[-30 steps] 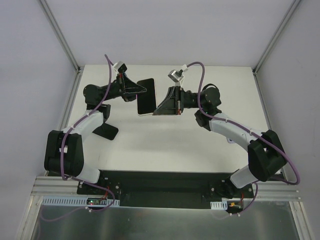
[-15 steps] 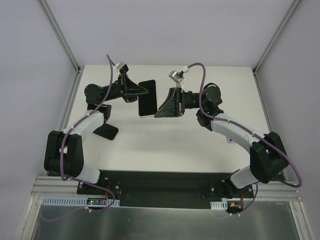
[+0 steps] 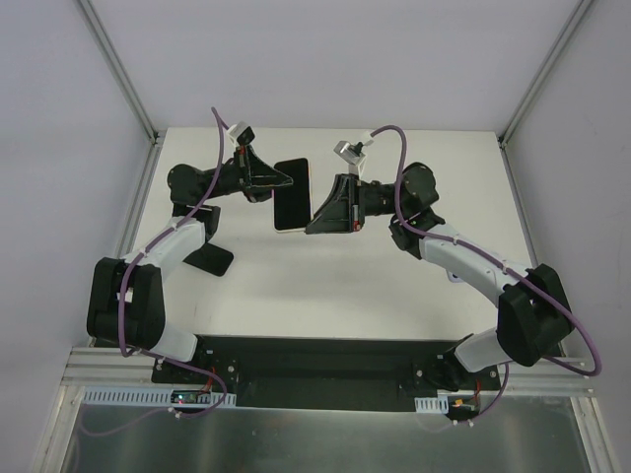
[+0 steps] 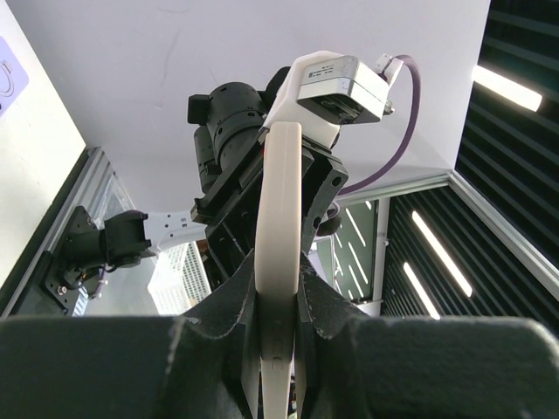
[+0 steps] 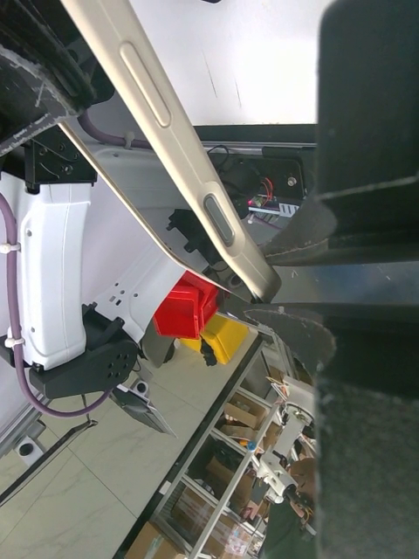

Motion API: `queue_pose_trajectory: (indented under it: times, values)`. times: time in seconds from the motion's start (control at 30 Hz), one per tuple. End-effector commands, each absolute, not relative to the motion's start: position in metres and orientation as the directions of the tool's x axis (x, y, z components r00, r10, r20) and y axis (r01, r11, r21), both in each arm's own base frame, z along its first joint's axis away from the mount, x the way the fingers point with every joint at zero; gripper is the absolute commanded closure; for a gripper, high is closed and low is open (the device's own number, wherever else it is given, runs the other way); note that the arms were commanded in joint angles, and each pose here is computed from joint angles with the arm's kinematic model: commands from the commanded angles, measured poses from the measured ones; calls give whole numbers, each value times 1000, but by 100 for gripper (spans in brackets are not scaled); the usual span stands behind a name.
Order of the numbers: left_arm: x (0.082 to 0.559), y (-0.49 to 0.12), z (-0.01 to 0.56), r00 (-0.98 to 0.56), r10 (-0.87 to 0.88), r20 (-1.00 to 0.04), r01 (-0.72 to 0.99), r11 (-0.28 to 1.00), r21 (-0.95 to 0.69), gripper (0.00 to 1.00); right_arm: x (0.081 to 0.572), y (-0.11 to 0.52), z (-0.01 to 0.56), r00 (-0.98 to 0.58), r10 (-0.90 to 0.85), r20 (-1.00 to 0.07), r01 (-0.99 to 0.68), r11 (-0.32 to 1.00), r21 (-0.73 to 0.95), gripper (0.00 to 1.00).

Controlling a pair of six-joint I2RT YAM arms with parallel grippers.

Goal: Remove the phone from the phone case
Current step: Remove the phone case from the phone.

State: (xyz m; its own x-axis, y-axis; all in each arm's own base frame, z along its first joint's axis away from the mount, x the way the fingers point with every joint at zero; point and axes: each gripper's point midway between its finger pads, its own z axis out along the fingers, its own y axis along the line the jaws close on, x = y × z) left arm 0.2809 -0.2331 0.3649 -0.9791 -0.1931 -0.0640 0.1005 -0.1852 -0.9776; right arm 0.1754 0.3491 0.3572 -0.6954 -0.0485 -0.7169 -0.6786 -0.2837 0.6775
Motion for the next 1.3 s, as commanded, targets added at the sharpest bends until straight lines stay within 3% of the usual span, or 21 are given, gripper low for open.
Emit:
queue_pose_trajectory:
  times: [0.0,0.37,0.8,1.27]
  values:
    - [285,-236,369,-977,-206,-46,85,-182,-980,100,142,333,416,-401,91,-912,-849,-410,332,99]
    - [285,-234,365,-956,-274,105,-56,-182,-982,100,146,335,415,-392,95,-915,-859,-394,327,98]
    - [278,-237,353,-946,-263,188,-141,-189,-972,100,149,336,420,-365,124,-923,-876,-381,295,99]
    - [266,-235,363,-949,-261,176,-123,-206,-971,100,164,336,419,-378,165,-911,-891,-330,310,99]
